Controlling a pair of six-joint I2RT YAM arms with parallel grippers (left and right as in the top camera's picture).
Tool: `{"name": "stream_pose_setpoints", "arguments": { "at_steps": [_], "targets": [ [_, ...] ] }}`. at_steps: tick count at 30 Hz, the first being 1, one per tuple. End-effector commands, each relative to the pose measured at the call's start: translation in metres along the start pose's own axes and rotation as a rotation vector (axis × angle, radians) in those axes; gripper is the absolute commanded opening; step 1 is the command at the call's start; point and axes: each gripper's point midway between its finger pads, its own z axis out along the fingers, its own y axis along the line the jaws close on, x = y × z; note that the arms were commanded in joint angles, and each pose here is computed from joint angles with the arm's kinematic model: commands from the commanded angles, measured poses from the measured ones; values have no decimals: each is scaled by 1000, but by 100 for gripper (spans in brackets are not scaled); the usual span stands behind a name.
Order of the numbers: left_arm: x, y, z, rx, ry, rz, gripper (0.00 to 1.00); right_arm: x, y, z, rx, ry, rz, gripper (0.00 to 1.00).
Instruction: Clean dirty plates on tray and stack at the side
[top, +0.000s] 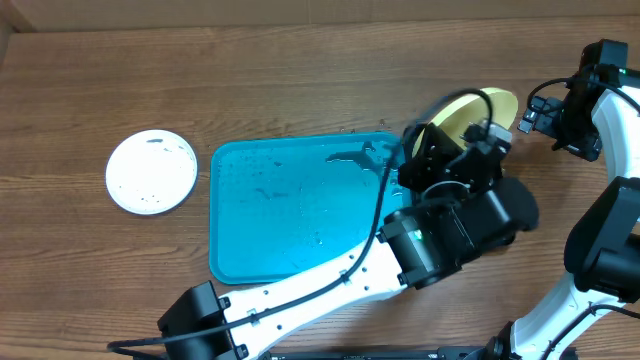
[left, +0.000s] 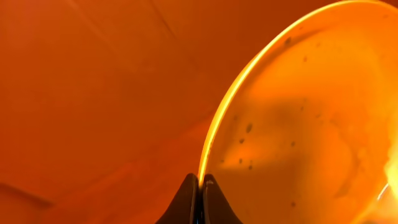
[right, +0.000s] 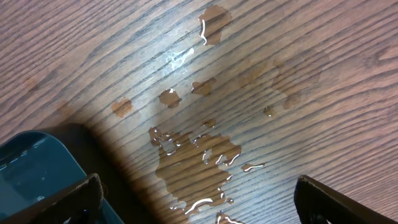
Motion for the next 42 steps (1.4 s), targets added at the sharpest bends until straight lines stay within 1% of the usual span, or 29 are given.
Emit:
{"name": "stream_pose_setpoints", "arguments": {
  "at_steps": [1, 5, 16, 18, 23, 25, 31, 33, 36, 38, 42],
  "targets": [
    [-15, 19, -8, -125, -24, 89, 4, -6, -1, -11, -7, -34, 9, 100],
    [-20, 19, -9, -125, -39, 70, 4, -6, -1, -11, -7, -34, 9, 100],
    [-20, 17, -9, -115, -41, 53, 4, -6, -1, -11, -7, -34, 8, 100],
    [-17, 14, -8, -95, -37, 38, 4, -6, -1, -11, -7, -34, 8, 100],
    [-10, 9, -6, -71, -20, 57, 4, -6, -1, -11, -7, -34, 8, 100],
    [-8, 10, -4, -73, -16, 30, 4, -6, -1, -11, -7, -34, 8, 100],
    [2, -3, -2, -2, 5, -28, 4, -6, -1, -11, -7, -34, 8, 100],
    [11, -10, 1, 51, 36, -50, 4, -6, -1, -11, -7, -34, 8, 100],
    [34, -27, 10, 174, 129, -112, 4, -6, -1, -11, -7, -34, 8, 100],
    [53, -35, 20, 252, 221, -171, 4, -6, -1, -11, -7, -34, 8, 100],
    [89, -32, 52, 389, 428, -337, 4, -6, -1, -11, -7, -34, 8, 100]
  ]
}}
